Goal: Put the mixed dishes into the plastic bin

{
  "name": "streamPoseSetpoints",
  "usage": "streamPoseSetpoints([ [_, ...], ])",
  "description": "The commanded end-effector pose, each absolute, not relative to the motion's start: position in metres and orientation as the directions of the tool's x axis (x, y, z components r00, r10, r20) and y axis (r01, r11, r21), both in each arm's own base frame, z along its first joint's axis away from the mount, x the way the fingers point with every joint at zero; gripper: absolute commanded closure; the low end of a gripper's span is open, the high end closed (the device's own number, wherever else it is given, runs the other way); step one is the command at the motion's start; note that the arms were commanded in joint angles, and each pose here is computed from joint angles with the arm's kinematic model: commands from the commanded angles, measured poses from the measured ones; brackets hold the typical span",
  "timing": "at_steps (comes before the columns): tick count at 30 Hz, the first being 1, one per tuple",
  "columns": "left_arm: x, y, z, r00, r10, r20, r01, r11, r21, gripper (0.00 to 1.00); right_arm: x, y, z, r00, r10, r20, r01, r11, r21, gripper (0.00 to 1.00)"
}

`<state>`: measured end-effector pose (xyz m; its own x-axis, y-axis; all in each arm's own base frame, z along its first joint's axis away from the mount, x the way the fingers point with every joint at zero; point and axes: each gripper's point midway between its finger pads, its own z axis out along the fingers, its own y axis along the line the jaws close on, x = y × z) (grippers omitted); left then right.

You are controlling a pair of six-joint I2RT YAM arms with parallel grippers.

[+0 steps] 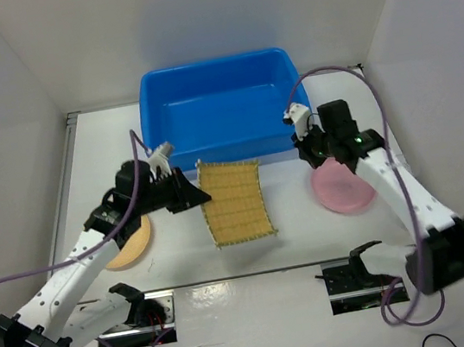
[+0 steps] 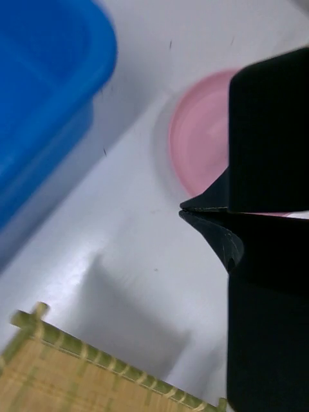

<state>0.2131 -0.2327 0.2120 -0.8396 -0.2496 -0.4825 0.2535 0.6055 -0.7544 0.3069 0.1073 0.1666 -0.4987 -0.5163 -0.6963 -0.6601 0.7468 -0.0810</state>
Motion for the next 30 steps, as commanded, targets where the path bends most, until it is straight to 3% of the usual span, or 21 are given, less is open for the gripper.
streamPoseSetpoints([
  [1, 0.234, -0.237, 0.280, -0.784, -0.223, -0.579, 0.396, 0.538, -0.744, 1.00, 0.290, 0.082, 0.206, -0.474, -0.486, -0.734, -0.536, 0.821, -0.198, 1.00],
  [3, 0.246, -0.239, 0.317, -0.748, -0.242, -0.618, 0.445, 0.508, -0.738, 1.00, 0.271, 0.071, 0.215, -0.453, -0.481, -0.751, -0.518, 0.827, -0.217, 1.00],
  [11, 0.327, -0.233, 0.411, -0.680, -0.365, -0.636, 0.495, 0.412, -0.765, 1.00, 0.276, -0.001, 0.248, -0.459, -0.278, -0.844, -0.178, 0.959, -0.219, 1.00],
  [18, 0.433, -0.238, 0.439, -0.697, -0.439, -0.566, 0.465, 0.324, -0.824, 1.00, 0.271, -0.026, 0.259, -0.434, -0.237, -0.869, -0.080, 0.971, -0.225, 1.00],
  [20, 0.454, -0.242, 0.437, -0.696, -0.431, -0.574, 0.467, 0.335, -0.819, 1.00, 0.271, -0.028, 0.259, -0.437, -0.237, -0.868, -0.072, 0.971, -0.228, 1.00],
  [21, 0.481, -0.246, 0.401, -0.730, -0.410, -0.547, 0.411, 0.376, -0.830, 1.00, 0.271, -0.031, 0.259, -0.439, -0.232, -0.868, -0.062, 0.972, -0.228, 1.00],
  [22, 0.491, -0.246, 0.413, -0.700, -0.416, -0.581, 0.444, 0.383, -0.810, 1.00, 0.271, -0.031, 0.259, -0.439, -0.232, -0.868, -0.062, 0.972, -0.228, 1.00],
  [24, 0.520, -0.252, 0.369, -0.745, -0.403, -0.533, 0.380, 0.401, -0.834, 1.00, 0.270, -0.035, 0.259, -0.444, -0.227, -0.867, -0.043, 0.972, -0.232, 1.00],
  [28, 0.560, -0.266, 0.304, -0.773, -0.342, -0.534, 0.349, 0.473, -0.809, 1.00, 0.270, -0.037, 0.259, -0.446, -0.214, -0.869, -0.030, 0.974, -0.224, 1.00],
  [30, 0.566, -0.273, 0.313, -0.759, -0.339, -0.556, 0.379, 0.464, -0.800, 1.00, 0.270, -0.037, 0.259, -0.446, -0.214, -0.869, -0.030, 0.974, -0.224, 1.00],
])
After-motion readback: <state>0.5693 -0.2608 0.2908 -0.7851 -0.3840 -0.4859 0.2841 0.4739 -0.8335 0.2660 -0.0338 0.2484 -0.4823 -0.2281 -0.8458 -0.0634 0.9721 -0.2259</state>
